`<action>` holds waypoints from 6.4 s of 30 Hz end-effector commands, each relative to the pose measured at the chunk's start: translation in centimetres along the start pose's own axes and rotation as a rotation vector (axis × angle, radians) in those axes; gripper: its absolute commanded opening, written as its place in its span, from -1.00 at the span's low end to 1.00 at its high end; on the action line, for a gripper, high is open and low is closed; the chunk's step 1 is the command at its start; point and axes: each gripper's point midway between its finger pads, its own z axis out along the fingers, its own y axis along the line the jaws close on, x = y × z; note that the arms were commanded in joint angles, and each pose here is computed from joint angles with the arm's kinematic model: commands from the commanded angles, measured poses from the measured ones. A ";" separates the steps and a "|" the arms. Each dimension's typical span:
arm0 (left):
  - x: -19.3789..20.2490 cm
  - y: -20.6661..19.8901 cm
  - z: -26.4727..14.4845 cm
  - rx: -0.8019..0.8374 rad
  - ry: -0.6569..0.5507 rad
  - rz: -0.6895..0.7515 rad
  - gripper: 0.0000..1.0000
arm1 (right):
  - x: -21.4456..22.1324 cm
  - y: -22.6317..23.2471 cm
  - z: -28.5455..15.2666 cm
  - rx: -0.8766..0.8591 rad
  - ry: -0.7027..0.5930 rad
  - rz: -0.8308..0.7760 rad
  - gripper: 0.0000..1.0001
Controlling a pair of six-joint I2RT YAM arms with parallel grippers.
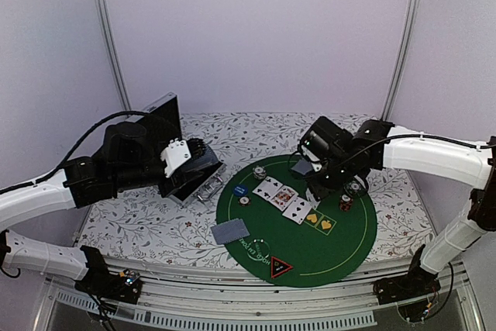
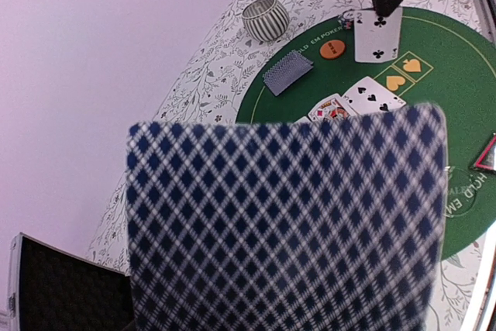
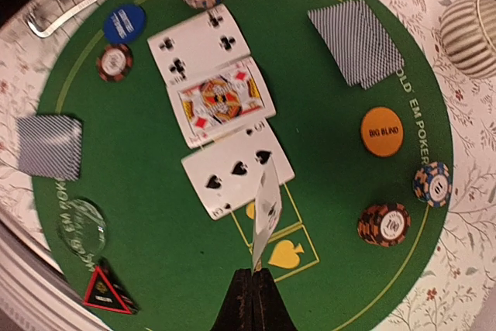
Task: Distribute texas hold em gaming equipment
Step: Flop the poker card in the community card area, then pick up the poker card from the face-down deck piles.
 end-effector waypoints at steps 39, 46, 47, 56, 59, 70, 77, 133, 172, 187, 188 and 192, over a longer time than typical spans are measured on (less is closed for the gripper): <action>-0.3 -0.5 0.3 0.019 -0.018 0.001 -0.16 | 12.0 3.4 10.6 0.210 0.387 -0.877 -0.95; -0.4 -0.5 0.2 0.022 -0.022 0.001 -0.16 | 11.7 2.7 10.9 0.233 0.403 -0.848 -0.95; -0.3 -0.5 0.2 0.022 -0.021 0.001 -0.16 | 11.6 2.4 10.9 0.235 0.407 -0.836 -0.95; -0.3 -0.5 0.2 0.022 -0.021 0.001 -0.16 | 11.2 0.9 11.4 0.274 0.422 -0.808 -0.95; -0.3 -0.5 0.2 0.020 -0.019 0.002 -0.16 | 11.0 1.1 11.5 0.270 0.412 -0.811 -0.95; -0.2 -0.5 0.3 0.021 -0.016 0.001 -0.16 | 10.9 0.9 12.1 0.283 0.418 -0.841 -0.95; -0.3 -0.5 0.2 0.020 -0.020 0.002 -0.16 | 10.0 1.8 11.8 0.260 0.399 -0.823 -0.89; -0.4 -0.6 0.3 0.023 -0.029 0.021 -0.17 | -14.8 19.6 -1.9 -0.793 -0.322 -0.151 0.98; -0.5 -0.6 0.1 0.021 -0.034 0.022 -0.16 | -14.6 20.0 -9.2 -0.991 -0.342 -0.229 -0.75; -0.6 -0.8 0.0 0.032 -0.040 0.021 -0.16 | -16.6 16.8 -12.8 -0.883 -0.478 -0.216 -0.96; -0.6 -0.8 0.1 0.033 -0.040 0.021 -0.16 | -16.6 16.6 -13.1 -0.884 -0.485 -0.218 -0.96; -0.5 -0.8 0.1 0.033 -0.039 0.021 -0.16 | -16.6 14.4 -14.5 -0.867 -0.515 -0.207 -0.96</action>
